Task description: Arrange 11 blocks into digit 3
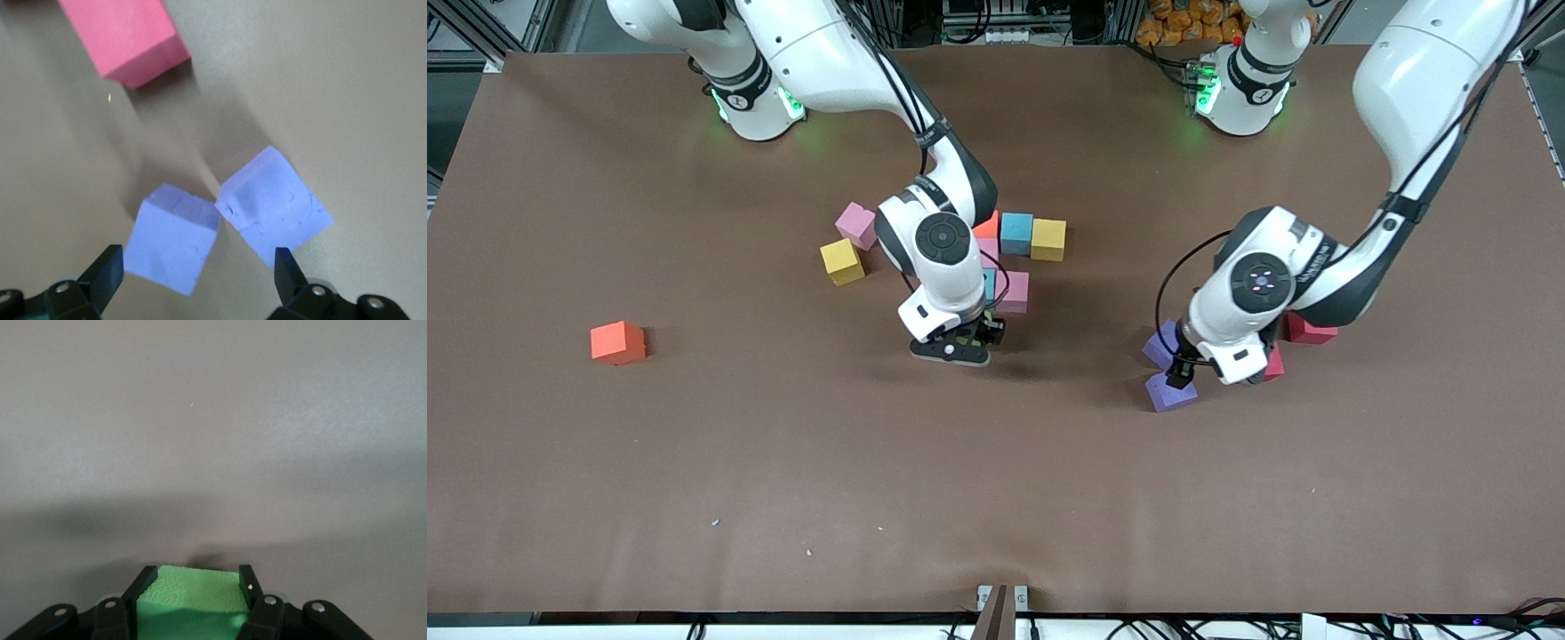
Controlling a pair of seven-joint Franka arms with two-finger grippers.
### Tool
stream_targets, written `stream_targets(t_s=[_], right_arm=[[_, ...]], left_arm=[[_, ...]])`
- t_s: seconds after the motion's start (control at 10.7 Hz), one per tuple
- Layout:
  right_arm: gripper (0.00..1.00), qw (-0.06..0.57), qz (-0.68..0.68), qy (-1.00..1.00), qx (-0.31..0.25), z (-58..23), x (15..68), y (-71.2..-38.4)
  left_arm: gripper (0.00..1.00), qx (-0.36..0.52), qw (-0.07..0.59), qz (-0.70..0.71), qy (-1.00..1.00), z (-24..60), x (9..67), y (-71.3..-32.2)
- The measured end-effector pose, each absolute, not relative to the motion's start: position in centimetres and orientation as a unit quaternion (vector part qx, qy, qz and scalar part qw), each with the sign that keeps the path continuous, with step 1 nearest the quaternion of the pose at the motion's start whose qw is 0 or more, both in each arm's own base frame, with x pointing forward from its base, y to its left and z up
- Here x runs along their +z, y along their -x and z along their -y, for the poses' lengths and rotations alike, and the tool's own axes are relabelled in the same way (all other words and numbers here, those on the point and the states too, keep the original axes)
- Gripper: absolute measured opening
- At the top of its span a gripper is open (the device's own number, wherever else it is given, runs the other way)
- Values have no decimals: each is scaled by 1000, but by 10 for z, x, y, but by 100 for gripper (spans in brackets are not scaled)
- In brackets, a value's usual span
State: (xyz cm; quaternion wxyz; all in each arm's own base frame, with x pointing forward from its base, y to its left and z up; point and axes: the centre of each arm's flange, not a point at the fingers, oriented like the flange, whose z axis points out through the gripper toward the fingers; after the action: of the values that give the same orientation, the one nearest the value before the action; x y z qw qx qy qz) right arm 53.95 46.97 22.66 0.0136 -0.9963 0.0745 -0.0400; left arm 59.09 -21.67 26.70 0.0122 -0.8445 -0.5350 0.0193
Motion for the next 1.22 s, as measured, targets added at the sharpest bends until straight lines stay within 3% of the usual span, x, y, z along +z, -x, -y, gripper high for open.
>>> stream_targets(t_s=[0.66, 1.22], right_arm=[[56, 21, -57, 997, -51, -479, 202, -527], [56, 14, -24, 997, -77, -484, 202, -524]], left_arm=[[100, 18, -8, 440, 898, 223, 219, -550], [100, 6, 13, 432, 902, 212, 190, -545]])
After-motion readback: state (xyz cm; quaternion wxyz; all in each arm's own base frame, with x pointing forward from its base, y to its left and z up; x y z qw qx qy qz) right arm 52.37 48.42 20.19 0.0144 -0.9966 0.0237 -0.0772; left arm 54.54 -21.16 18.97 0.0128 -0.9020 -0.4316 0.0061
